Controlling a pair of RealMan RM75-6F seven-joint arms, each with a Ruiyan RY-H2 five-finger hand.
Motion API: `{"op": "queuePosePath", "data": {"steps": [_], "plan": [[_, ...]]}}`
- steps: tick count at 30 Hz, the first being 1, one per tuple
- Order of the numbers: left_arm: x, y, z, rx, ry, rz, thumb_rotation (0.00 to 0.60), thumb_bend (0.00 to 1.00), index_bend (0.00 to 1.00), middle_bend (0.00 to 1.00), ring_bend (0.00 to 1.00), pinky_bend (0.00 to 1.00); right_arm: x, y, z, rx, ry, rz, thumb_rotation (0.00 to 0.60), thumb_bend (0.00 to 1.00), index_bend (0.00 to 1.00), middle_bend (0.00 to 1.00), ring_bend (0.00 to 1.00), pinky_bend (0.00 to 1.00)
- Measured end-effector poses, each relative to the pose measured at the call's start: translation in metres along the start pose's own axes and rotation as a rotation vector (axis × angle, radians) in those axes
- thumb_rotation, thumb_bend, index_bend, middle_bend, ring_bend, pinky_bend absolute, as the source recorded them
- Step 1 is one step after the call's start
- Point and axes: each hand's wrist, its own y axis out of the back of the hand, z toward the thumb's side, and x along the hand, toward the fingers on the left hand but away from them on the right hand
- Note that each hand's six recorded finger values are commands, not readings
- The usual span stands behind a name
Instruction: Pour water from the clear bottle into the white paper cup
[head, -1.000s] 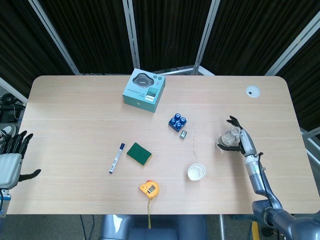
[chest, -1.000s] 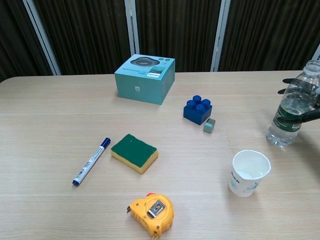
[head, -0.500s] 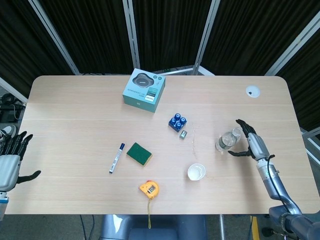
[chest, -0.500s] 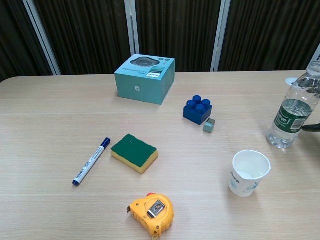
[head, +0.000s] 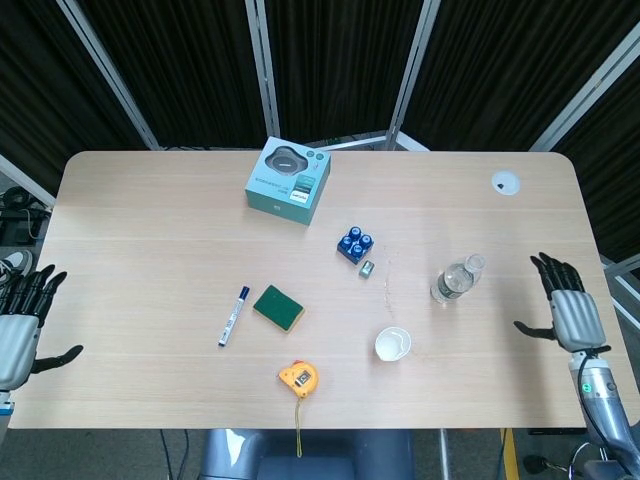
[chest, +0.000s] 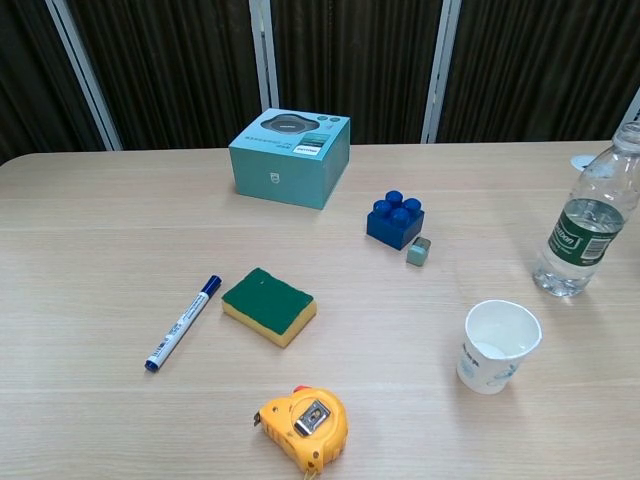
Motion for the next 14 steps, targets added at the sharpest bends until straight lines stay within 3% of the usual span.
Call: {"op": "queuePosePath", "data": {"steps": [5,14], "plan": [[-0.001,-0.002,0.001,0.014,-0.007,0.006,0.6,0.0,0.0,0.0,0.0,0.0,0.031,0.028,0.01,0.05,0.004,-0.104,0.6,0.0,0.0,0.0,0.0,0.0],[-0.003,0.001,-0.002,0.001,-0.011,0.016,0.6,0.0,0.0,0.0,0.0,0.0,0.067,0.049,0.034,0.173,-0.007,-0.134,0.6,0.0,0.0,0.0,0.0,0.0]]}}
